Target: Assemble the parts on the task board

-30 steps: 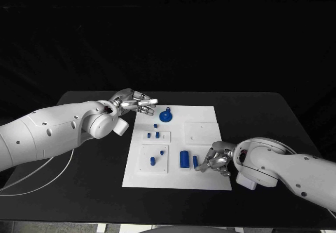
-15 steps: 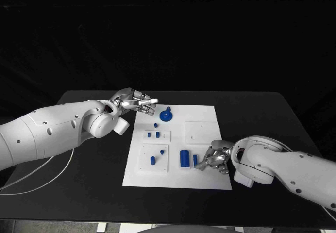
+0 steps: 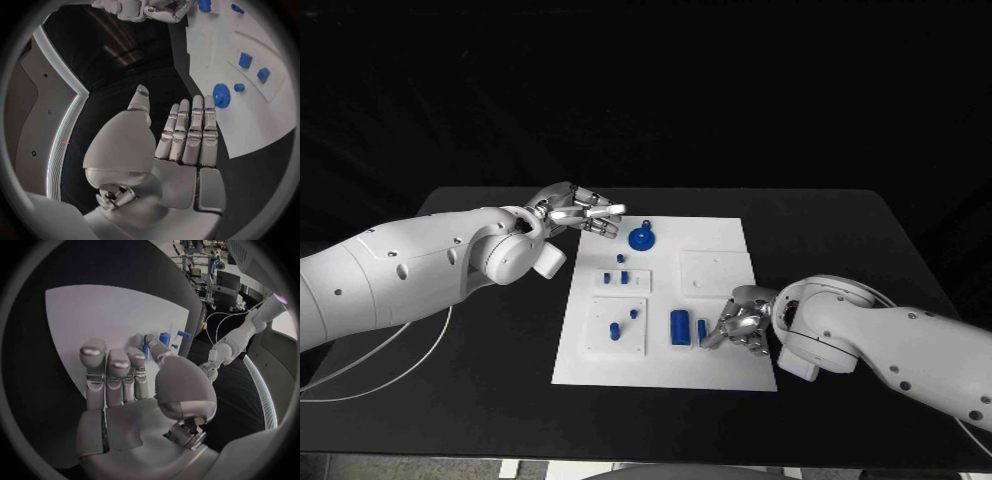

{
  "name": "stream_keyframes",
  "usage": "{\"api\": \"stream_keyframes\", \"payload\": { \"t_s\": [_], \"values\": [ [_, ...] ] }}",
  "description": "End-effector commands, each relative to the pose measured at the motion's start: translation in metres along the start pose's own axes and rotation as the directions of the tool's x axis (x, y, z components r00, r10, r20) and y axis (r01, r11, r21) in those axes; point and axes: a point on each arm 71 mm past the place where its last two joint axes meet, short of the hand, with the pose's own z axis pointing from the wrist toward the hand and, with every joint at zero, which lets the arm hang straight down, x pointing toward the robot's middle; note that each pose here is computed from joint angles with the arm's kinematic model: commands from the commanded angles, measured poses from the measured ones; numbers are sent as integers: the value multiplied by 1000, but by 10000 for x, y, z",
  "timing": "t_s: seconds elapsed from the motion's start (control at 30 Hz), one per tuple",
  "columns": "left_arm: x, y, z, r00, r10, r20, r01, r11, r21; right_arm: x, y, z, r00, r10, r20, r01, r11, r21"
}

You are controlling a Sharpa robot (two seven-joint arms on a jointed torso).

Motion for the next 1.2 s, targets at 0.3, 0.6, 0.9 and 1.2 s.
{"api": "stream_keyframes", "payload": {
  "t_s": [0.3, 0.6, 0.9, 1.2],
  "values": [
    [-34, -2, 12, 1000, -12, 10, 12, 1000, 9, -28, -169, 20, 998, 60, -19, -60, 998, 15],
    [-135, 11, 46, 991, -86, 98, 84, 996, 24, -464, -214, 25, 966, 243, 85, -237, 969, -74],
    [-294, 23, 116, 953, -183, 241, 173, 983, 65, -1191, -274, 117, 805, 524, 278, -400, 826, -398],
    [-357, 1, 241, 926, -234, 298, 212, 972, 104, -1702, -360, 207, 612, 718, 331, -435, 655, -618]
  ]
}}
